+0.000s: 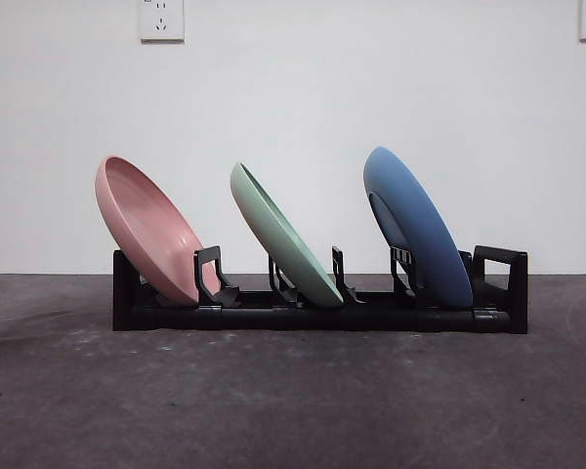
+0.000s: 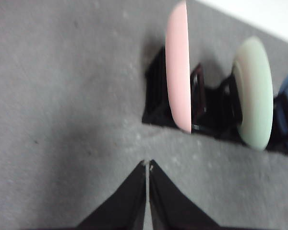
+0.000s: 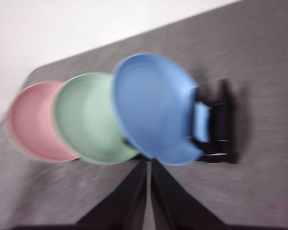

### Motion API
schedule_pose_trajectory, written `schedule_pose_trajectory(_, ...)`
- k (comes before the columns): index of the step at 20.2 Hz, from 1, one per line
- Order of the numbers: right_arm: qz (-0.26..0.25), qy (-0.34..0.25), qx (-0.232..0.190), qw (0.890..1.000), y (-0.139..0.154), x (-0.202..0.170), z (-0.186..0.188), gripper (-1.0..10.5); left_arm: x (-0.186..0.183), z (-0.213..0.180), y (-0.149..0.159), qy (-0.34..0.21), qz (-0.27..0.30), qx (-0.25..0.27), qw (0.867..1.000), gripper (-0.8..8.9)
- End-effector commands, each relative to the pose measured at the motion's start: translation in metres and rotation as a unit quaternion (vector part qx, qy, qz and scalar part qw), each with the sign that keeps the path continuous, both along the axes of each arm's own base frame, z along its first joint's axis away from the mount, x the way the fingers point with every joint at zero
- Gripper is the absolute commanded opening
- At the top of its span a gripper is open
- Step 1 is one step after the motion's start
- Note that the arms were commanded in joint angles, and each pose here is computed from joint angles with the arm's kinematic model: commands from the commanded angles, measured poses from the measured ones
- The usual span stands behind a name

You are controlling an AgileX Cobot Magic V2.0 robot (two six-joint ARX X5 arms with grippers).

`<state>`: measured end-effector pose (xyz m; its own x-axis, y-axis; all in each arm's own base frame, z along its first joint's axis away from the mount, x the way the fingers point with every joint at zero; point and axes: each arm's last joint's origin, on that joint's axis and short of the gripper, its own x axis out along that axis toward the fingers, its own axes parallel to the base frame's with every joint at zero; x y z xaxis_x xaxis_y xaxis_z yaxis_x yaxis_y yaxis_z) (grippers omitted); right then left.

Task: Place the plate

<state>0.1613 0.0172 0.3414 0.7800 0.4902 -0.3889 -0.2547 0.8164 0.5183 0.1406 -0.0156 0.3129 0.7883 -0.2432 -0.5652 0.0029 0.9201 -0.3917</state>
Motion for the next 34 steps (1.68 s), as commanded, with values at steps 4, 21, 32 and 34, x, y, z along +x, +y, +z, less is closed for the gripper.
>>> schedule_pose_trajectory(4, 0.115, 0.017, -0.029, 0.993, 0.024, 0.052, 0.026, 0.1, 0.024, 0.011, -0.006, 0.033, -0.08, -0.017, 0.996, 0.11)
schedule_pose_trajectory(21, 0.178, 0.112, -0.272, 0.939, 0.152, 0.136, 0.009, 2.3, 0.054, 0.005, -0.008, 0.091, -0.12, 0.027, 0.988, 2.23)
schedule_pose_trajectory(32, 0.151, 0.123, -0.339, 0.92, 0.176, 0.141, -0.008, 2.4, 0.054, 0.005, -0.008, 0.089, -0.121, 0.029, 0.988, 2.23)
schedule_pose_trajectory(34, 0.138, 0.108, -0.347, 0.921, 0.178, 0.141, 0.0, 2.4, 0.054, 0.005, -0.008, 0.089, -0.121, 0.029, 0.988, 2.23)
